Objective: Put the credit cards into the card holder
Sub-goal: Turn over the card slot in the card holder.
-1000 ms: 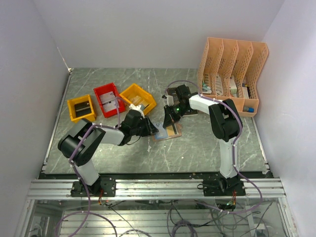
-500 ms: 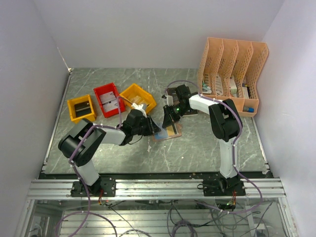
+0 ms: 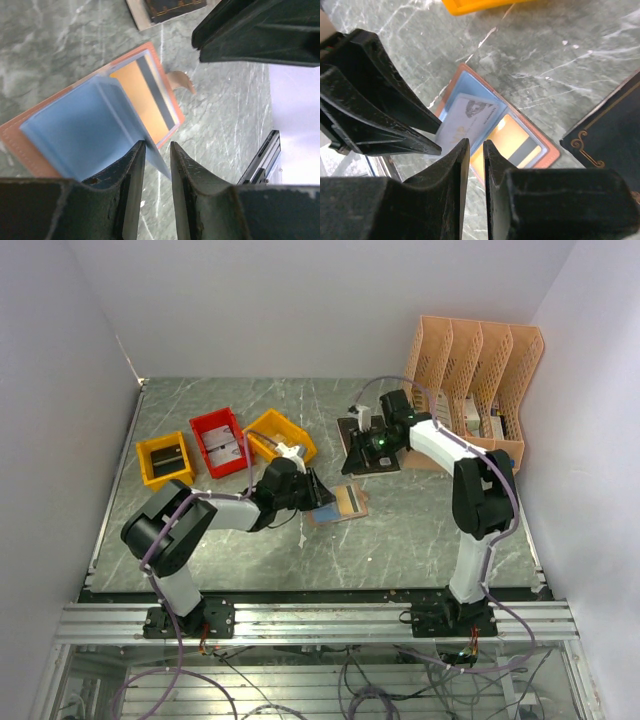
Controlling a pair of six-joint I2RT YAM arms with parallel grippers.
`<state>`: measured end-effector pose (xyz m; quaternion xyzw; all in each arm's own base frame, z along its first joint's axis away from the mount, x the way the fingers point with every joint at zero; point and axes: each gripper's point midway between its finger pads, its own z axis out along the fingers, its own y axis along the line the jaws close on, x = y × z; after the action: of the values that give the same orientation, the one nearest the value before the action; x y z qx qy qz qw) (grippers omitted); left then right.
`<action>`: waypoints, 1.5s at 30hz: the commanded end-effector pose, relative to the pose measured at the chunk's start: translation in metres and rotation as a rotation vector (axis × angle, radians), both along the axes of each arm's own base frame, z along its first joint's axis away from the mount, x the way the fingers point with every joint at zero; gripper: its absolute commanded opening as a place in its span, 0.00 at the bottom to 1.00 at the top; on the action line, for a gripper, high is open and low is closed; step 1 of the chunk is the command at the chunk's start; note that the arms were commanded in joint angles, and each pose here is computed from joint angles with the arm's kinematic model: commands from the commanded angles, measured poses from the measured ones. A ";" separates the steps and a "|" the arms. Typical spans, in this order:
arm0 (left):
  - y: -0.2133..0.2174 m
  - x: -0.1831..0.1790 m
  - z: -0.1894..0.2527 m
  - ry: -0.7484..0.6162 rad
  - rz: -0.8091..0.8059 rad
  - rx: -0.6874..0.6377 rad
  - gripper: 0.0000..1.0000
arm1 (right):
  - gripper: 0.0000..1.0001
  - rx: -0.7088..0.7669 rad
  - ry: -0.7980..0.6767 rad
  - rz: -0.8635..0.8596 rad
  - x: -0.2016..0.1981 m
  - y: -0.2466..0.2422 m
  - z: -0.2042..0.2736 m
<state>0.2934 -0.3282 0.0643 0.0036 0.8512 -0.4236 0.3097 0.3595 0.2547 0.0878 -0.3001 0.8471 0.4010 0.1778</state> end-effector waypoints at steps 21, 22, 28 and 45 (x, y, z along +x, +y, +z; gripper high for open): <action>-0.053 0.006 -0.002 -0.038 -0.121 0.032 0.43 | 0.18 0.129 -0.188 0.002 0.005 -0.031 0.071; -0.053 0.006 -0.001 -0.043 -0.123 0.034 0.46 | 0.18 0.133 -0.192 0.004 0.004 -0.031 0.073; -0.053 0.006 0.012 -0.090 -0.137 0.031 0.52 | 0.18 0.154 -0.205 0.021 0.001 -0.030 0.080; 0.199 0.071 0.106 -0.236 0.313 0.799 0.77 | 0.65 0.327 -0.573 0.160 -0.027 -0.022 0.147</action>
<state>0.3639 -0.2273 0.1782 0.0632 0.8629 -0.1941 0.4624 0.3323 0.2306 0.2139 -0.3795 0.7273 0.4584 0.3419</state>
